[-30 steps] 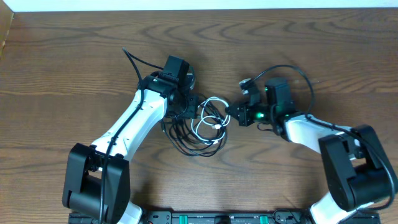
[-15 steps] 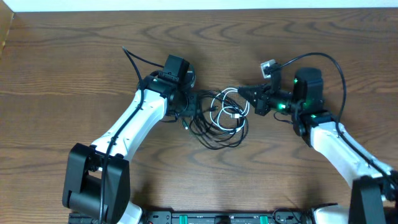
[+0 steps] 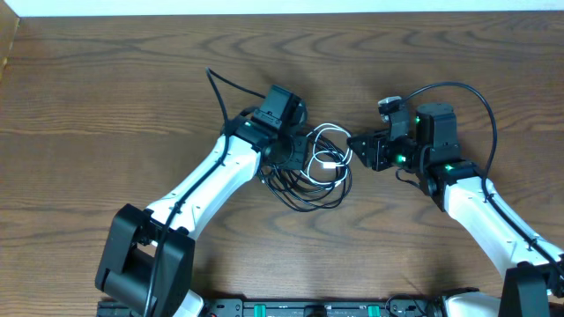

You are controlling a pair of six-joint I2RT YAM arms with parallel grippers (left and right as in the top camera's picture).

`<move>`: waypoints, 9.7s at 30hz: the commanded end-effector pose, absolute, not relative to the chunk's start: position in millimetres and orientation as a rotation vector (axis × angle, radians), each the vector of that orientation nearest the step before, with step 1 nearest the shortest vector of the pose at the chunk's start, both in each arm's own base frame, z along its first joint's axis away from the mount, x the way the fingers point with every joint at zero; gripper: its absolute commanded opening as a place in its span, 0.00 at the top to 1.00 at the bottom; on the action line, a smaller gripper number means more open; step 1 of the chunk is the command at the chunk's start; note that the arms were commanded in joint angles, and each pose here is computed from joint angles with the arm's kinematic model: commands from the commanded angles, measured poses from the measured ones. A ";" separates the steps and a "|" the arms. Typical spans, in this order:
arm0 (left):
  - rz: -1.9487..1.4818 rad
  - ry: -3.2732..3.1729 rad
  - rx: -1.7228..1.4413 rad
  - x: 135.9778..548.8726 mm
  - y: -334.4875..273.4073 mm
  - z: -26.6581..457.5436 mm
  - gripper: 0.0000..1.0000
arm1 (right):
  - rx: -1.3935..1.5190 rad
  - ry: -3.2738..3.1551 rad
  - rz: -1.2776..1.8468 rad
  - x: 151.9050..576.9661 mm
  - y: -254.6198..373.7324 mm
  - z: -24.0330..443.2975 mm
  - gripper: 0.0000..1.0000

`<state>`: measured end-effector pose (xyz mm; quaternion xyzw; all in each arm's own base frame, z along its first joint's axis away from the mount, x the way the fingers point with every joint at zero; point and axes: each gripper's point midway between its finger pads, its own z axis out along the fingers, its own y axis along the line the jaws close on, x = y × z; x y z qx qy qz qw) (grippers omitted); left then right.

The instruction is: Untangle cables

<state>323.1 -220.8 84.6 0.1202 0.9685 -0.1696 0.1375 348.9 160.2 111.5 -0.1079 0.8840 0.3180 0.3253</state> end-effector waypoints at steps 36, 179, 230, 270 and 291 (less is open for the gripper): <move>-0.241 2.952 0.312 325.3 -200.4 6.9 0.92 | -0.245 2.457 0.977 353.2 179.0 27.6 0.99; -0.311 2.884 0.206 342.9 -212.3 12.6 0.92 | -0.195 2.675 0.535 402.2 127.3 39.9 0.62; -0.323 2.861 0.206 347.6 -214.9 14.4 0.92 | -0.388 2.637 0.682 377.5 167.9 29.5 0.58; -0.326 2.855 0.206 348.9 -215.7 14.9 0.92 | -0.372 2.683 0.766 372.8 185.1 -13.4 0.84; -0.327 2.854 0.206 349.2 -215.8 15.0 0.92 | -0.266 2.509 0.816 398.7 154.4 65.5 0.99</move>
